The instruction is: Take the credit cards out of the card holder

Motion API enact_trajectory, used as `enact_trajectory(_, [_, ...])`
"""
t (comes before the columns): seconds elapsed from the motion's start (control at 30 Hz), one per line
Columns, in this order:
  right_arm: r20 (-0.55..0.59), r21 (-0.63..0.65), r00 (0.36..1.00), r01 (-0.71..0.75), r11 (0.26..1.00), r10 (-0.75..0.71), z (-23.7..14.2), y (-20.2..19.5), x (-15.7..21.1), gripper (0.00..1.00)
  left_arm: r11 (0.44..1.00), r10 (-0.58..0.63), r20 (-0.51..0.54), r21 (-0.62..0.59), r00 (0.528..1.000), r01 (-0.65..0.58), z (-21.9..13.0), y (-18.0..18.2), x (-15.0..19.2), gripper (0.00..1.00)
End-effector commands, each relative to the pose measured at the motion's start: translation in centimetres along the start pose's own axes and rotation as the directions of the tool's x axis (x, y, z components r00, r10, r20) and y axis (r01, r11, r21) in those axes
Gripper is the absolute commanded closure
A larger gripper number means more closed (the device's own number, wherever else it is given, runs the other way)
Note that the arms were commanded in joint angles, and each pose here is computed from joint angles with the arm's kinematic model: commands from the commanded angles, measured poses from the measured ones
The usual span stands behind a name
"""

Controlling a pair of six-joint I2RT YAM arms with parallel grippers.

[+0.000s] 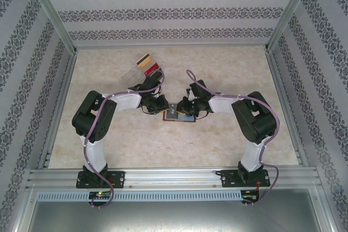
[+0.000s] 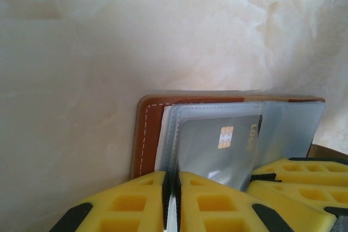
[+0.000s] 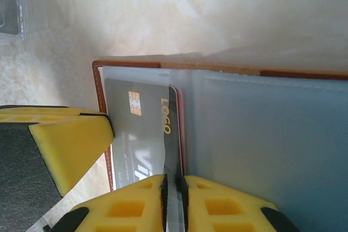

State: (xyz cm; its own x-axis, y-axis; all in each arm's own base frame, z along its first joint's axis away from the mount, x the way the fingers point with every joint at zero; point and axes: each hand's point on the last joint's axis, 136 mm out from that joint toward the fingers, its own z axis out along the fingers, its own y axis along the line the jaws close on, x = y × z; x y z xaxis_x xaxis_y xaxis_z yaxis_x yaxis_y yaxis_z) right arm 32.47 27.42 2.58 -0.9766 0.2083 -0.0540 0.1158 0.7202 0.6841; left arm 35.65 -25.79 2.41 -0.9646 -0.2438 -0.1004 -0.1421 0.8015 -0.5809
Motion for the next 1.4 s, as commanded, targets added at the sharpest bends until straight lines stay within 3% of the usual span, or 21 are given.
enact_trajectory(0.0, [0.01,0.001,0.998,0.054,0.999,-0.054,1.1,0.8,-0.3,0.8,0.996,-0.049,-0.092,-0.077,0.995,0.042,1.7,2.9,2.9,0.85])
enact_trajectory(0.27, [0.019,-0.06,0.995,0.102,0.993,-0.101,0.6,2.5,-0.2,0.84,0.996,-0.048,-0.093,-0.081,0.994,0.041,1.9,3.1,3.0,0.86])
enact_trajectory(0.5, [0.07,-0.115,0.989,0.139,0.984,-0.132,-1.0,4.4,-0.8,1.0,0.996,-0.05,-0.093,-0.08,0.994,0.043,1.8,3.1,3.0,0.85])
enact_trajectory(0.87, [0.106,-0.031,0.992,0.075,0.997,-0.071,-2.4,1.1,-0.9,1.0,0.996,0.033,-0.064,-0.078,0.997,-0.038,0.1,1.7,1.4,0.8])
enact_trajectory(1.13, [0.078,-0.009,0.995,0.055,0.998,-0.054,-1.7,0.1,-0.8,1.0,0.995,0.036,-0.066,-0.087,0.997,-0.042,0.2,1.7,1.1,0.84])
enact_trajectory(1.23, [0.055,-0.008,0.997,0.056,0.998,-0.055,-1.2,0.2,-0.6,0.85,0.995,0.032,-0.076,-0.093,0.997,-0.039,0.4,2.0,1.3,0.85])
enact_trajectory(1.37, [0.034,0.001,0.998,0.058,0.998,-0.058,-0.5,0.2,-0.4,0.8,0.995,0.024,-0.083,-0.095,0.996,-0.032,0.6,2.3,1.5,0.86])
